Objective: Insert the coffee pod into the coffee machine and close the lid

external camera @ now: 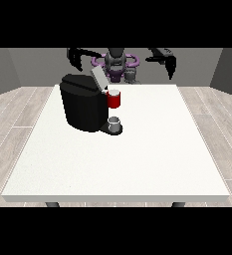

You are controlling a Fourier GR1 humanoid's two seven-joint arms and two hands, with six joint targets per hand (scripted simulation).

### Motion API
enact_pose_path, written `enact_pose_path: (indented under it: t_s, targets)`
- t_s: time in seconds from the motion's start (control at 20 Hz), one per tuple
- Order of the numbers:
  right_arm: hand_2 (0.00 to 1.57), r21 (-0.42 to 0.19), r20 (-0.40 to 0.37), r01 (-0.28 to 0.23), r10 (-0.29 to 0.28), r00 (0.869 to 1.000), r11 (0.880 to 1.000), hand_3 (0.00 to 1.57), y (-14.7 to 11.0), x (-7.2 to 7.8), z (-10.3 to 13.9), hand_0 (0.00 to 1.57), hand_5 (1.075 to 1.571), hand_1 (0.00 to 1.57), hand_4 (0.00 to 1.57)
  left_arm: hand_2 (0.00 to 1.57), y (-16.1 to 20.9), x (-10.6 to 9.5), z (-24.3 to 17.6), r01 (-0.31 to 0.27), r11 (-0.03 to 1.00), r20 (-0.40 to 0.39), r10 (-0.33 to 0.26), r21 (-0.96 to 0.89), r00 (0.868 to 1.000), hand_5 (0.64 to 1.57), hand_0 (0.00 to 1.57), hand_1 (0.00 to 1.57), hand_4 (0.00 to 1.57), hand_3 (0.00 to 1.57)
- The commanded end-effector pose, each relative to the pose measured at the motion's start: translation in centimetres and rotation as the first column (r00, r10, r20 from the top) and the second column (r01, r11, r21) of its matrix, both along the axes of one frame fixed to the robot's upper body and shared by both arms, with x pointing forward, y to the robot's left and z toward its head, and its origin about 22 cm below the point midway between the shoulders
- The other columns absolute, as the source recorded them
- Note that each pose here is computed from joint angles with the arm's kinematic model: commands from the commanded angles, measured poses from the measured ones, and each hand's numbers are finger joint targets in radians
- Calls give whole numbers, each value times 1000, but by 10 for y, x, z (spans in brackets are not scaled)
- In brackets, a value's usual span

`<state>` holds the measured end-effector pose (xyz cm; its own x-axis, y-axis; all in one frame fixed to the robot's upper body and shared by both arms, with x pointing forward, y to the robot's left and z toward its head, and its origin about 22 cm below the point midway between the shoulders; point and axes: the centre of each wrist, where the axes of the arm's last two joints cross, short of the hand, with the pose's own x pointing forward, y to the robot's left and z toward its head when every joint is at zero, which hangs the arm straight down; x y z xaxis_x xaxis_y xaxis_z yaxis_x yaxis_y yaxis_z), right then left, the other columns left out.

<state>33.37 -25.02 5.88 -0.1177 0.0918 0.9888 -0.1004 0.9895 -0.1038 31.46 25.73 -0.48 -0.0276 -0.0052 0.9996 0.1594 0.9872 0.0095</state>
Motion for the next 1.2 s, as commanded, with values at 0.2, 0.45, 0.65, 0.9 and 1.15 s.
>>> enact_pose_path:
  t_s: [0.2, 0.45, 0.65, 0.9, 1.15]
  targets:
    - [0, 2, 3, -21, 21, 1000, 1000, 0, 24, 11, -16, 0, 1571, 0, 0, 0, 5, -21, 3, -26, 999, 42, 25, 31, 999, 1571, 0, 0, 0, 0]
    - [0, -30, 14, -45, 46, 999, 999, 0, 18, 26, -9, 0, 1571, 0, 0, 0, 5, -20, 13, -47, 999, 65, 48, -17, 997, 1571, 0, 0, 0, 0]
    - [0, -39, 23, -56, 57, 998, 998, 0, 23, 36, -6, 0, 1571, 0, 0, 0, 15, -15, 33, -20, 1000, 66, 19, 11, 998, 1571, 0, 0, 124, 0]
    - [0, -31, 39, -55, 56, 998, 998, 0, 43, 51, 17, 0, 1571, 0, 0, 0, 20, -4, 33, -54, 998, 110, 50, 38, 993, 1571, 0, 0, 0, 0]
    - [0, -64, 35, -59, 62, 997, 996, 0, 35, 56, 16, 0, 1571, 0, 0, 0, 7, -14, 25, -14, 999, 107, 9, 50, 994, 1571, 0, 0, 0, 0]
